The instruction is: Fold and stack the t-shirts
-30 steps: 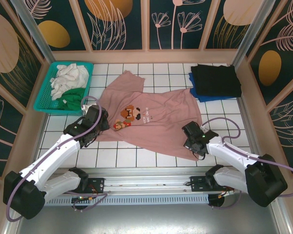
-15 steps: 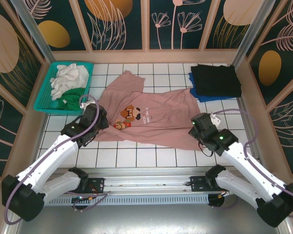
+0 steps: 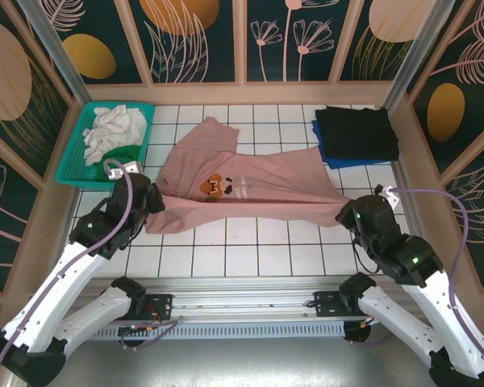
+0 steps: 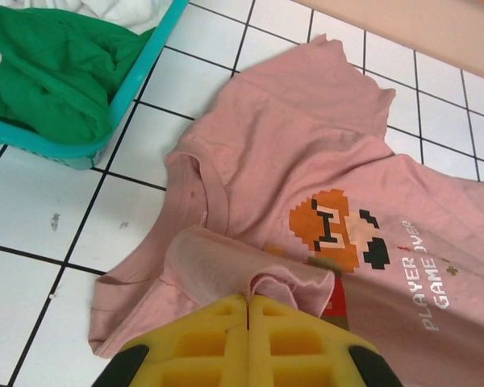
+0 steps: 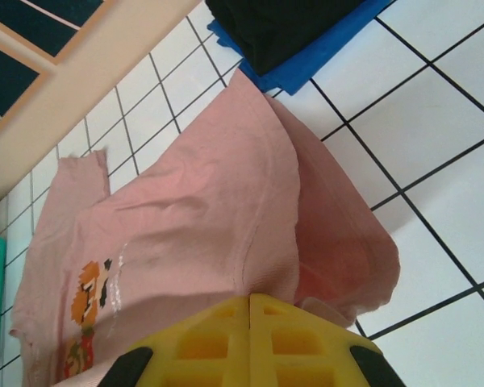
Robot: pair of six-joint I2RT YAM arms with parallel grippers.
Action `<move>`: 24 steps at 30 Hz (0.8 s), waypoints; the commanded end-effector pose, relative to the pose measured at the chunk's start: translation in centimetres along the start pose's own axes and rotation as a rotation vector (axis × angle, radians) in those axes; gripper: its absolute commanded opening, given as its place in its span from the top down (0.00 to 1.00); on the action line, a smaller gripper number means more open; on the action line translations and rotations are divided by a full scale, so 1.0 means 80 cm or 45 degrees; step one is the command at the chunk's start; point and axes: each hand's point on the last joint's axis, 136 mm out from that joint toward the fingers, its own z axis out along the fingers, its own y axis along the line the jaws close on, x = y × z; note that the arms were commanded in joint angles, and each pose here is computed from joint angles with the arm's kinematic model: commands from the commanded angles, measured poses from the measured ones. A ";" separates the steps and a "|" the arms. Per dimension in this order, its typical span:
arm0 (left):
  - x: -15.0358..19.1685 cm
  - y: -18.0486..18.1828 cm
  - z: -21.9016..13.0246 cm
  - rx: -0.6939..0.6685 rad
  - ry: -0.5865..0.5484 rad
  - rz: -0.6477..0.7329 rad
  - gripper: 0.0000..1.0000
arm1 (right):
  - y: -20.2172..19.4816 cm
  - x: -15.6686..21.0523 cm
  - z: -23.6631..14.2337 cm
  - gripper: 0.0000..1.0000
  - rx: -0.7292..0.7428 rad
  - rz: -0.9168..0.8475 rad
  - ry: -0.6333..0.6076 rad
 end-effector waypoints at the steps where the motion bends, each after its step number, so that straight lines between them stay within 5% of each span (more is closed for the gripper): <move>1: 0.006 0.007 -0.014 0.011 0.019 0.034 1.00 | 0.000 0.003 -0.004 1.00 -0.050 -0.033 -0.003; 8: 0.061 0.004 0.018 0.062 0.183 0.100 1.00 | -0.032 0.037 0.030 1.00 0.119 -0.048 0.076; 17: 0.067 -0.024 0.078 0.033 0.255 0.147 1.00 | -0.060 -0.008 0.066 1.00 0.427 -0.065 -0.169; 24: 0.059 -0.040 0.123 -0.045 0.271 0.208 1.00 | -0.077 -0.011 0.142 1.00 0.382 -0.059 0.007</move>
